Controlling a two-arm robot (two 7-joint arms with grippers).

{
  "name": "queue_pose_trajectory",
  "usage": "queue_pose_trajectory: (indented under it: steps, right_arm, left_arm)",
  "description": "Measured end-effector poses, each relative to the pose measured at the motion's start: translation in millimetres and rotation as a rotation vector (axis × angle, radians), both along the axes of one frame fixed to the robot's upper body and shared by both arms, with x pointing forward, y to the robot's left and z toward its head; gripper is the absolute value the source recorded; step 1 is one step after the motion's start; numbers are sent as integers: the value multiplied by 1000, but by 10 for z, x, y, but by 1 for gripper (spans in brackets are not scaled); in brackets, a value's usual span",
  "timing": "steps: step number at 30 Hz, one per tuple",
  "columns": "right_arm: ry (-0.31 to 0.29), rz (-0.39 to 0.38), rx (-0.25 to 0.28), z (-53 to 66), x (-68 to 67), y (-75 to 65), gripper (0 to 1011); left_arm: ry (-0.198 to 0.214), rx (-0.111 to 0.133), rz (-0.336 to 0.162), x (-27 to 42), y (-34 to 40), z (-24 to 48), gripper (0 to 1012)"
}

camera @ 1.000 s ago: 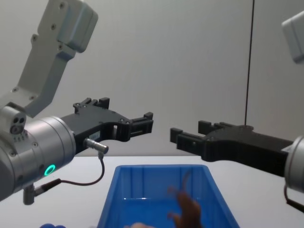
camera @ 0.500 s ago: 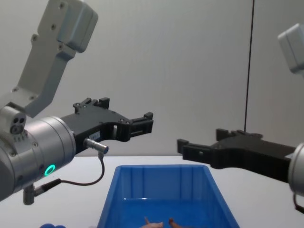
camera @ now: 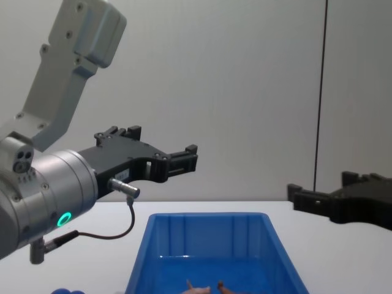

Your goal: Pick up the two dolls from the table and place them into the box.

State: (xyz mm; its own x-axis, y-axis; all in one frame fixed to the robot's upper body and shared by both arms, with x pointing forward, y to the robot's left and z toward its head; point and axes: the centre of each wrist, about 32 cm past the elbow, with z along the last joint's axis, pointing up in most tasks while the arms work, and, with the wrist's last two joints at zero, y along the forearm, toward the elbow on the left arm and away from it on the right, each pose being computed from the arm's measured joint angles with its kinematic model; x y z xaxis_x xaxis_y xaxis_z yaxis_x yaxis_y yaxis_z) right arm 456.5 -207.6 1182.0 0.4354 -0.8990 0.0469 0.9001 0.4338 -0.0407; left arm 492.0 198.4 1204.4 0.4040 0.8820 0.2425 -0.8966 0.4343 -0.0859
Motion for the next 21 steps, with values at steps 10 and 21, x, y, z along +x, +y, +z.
queue_pose_trajectory:
  steps: [10, 21]
  right_arm:
    - [-3, -61, -5, -1, -90, -93, 1001]
    - [-5, -92, -8, -1, -137, -136, 1001]
  left_arm:
    - [2, 1, 1, -4, 6, -3, 1001]
    - [47, -1, 42, -106, 121, -1, 1000]
